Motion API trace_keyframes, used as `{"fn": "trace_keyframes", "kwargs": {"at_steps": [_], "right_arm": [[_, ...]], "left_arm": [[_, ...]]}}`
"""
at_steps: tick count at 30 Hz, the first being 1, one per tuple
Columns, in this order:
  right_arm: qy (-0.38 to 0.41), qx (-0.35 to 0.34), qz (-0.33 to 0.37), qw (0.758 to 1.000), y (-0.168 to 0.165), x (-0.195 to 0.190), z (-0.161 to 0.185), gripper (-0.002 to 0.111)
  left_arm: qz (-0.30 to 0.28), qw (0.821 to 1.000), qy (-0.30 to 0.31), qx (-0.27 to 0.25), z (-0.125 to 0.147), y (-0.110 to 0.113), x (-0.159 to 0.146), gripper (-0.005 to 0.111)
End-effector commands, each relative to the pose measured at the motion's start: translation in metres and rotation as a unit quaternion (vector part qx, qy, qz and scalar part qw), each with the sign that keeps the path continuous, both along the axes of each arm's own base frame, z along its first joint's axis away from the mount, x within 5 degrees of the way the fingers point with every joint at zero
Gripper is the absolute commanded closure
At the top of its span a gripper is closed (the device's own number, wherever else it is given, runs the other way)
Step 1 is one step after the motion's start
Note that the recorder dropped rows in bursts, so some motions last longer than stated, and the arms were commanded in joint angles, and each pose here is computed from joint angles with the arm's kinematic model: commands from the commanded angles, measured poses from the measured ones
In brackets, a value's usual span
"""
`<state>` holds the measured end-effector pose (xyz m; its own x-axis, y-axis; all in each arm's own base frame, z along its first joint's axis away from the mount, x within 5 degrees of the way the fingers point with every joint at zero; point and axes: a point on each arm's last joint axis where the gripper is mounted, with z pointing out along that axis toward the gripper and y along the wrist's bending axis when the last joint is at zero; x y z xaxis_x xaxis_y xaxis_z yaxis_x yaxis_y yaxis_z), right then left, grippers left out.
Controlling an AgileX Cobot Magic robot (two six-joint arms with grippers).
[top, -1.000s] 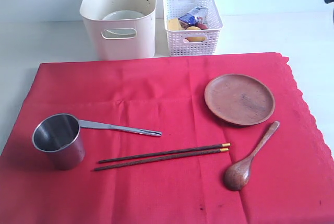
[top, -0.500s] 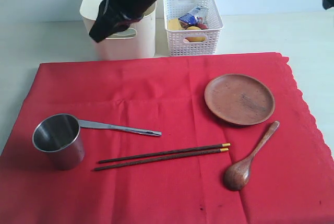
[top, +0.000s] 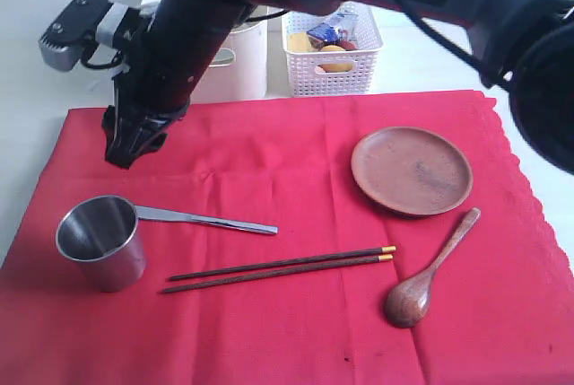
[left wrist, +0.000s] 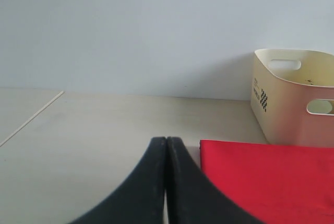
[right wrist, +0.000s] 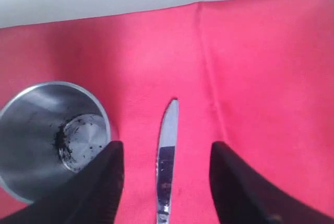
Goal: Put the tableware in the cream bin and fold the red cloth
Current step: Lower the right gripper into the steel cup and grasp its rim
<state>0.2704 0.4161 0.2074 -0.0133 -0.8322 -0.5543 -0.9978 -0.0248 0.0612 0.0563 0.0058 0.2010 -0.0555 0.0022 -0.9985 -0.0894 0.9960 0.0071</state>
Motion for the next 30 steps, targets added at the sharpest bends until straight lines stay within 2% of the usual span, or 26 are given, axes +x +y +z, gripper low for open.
{"fn": "trace_keyframes", "kwargs": {"at_steps": [1, 7, 11, 14, 25, 27, 30], "right_arm": [[0.001, -0.016, 0.016, 1.0, 0.01, -0.013, -0.015, 0.053], [0.008, -0.026, 0.023, 0.999, 0.016, -0.019, -0.028, 0.053], [0.052, -0.04, 0.027, 0.997, 0.017, -0.023, -0.045, 0.053], [0.056, -0.05, 0.038, 0.997, 0.02, -0.026, -0.058, 0.055], [0.045, -0.042, 0.033, 0.998, 0.023, -0.026, -0.061, 0.103], [0.045, -0.042, 0.033, 0.998, 0.023, -0.026, -0.061, 0.108], [0.045, -0.042, 0.033, 0.998, 0.023, -0.026, -0.061, 0.108]], "left_arm": [[0.001, 1.0, -0.001, 0.005, 0.0, 0.0, 0.0, 0.106], [0.001, 1.0, -0.001, 0.005, 0.0, 0.0, 0.0, 0.106], [0.001, 1.0, -0.001, 0.005, 0.0, 0.0, 0.0, 0.106], [0.001, 1.0, -0.001, 0.005, 0.0, 0.0, 0.0, 0.106], [0.001, 1.0, -0.001, 0.005, 0.0, 0.0, 0.0, 0.106], [0.001, 1.0, -0.001, 0.005, 0.0, 0.0, 0.0, 0.106], [0.001, 1.0, -0.001, 0.005, 0.0, 0.0, 0.0, 0.106]]}}
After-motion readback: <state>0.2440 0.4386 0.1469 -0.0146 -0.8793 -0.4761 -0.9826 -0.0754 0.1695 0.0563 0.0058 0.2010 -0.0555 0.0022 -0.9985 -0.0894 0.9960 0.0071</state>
